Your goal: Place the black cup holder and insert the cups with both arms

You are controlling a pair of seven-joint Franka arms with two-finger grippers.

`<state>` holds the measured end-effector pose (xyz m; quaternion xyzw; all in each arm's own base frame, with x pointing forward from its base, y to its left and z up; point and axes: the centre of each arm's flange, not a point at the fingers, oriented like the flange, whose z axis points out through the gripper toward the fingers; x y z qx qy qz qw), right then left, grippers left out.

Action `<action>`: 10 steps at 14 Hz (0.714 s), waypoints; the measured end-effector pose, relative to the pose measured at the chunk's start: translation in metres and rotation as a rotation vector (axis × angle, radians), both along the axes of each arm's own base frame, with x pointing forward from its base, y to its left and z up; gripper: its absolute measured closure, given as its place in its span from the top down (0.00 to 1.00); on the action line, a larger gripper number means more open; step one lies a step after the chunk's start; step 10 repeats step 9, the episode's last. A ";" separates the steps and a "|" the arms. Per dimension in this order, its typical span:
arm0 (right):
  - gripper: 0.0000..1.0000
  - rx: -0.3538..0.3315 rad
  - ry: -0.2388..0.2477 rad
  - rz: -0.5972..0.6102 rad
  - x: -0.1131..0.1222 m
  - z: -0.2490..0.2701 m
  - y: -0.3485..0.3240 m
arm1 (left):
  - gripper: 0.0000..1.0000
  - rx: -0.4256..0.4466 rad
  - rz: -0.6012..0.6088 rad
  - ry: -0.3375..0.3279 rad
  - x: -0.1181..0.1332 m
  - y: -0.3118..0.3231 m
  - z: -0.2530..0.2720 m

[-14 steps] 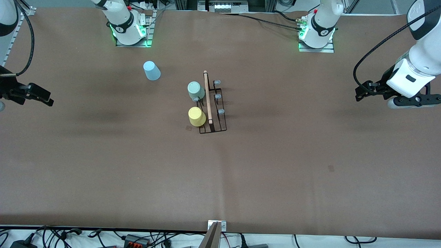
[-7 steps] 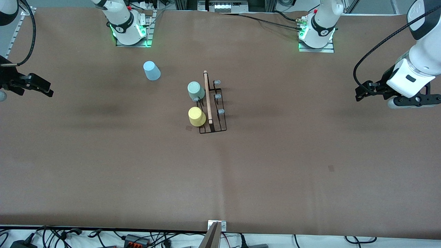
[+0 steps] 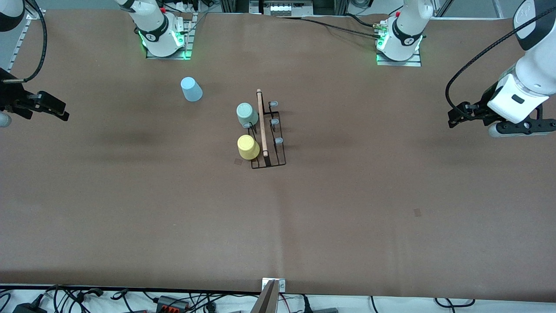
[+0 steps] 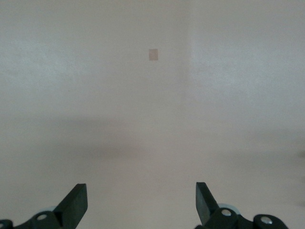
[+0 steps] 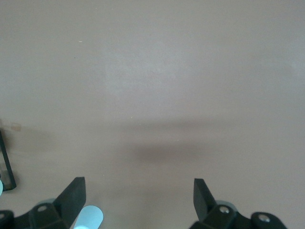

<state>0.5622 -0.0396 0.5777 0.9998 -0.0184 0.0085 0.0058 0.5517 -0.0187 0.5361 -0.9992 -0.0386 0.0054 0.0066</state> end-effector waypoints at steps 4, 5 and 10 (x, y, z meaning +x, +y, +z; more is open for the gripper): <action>1.00 0.000 0.001 0.007 0.000 0.000 0.004 | 1.00 0.000 0.000 0.000 0.000 0.000 0.000; 1.00 0.000 0.002 0.010 0.000 -0.001 0.006 | 1.00 0.000 0.000 0.000 0.000 0.000 0.000; 1.00 0.000 0.003 0.014 0.000 -0.002 0.008 | 1.00 0.000 0.000 0.000 0.000 0.000 0.000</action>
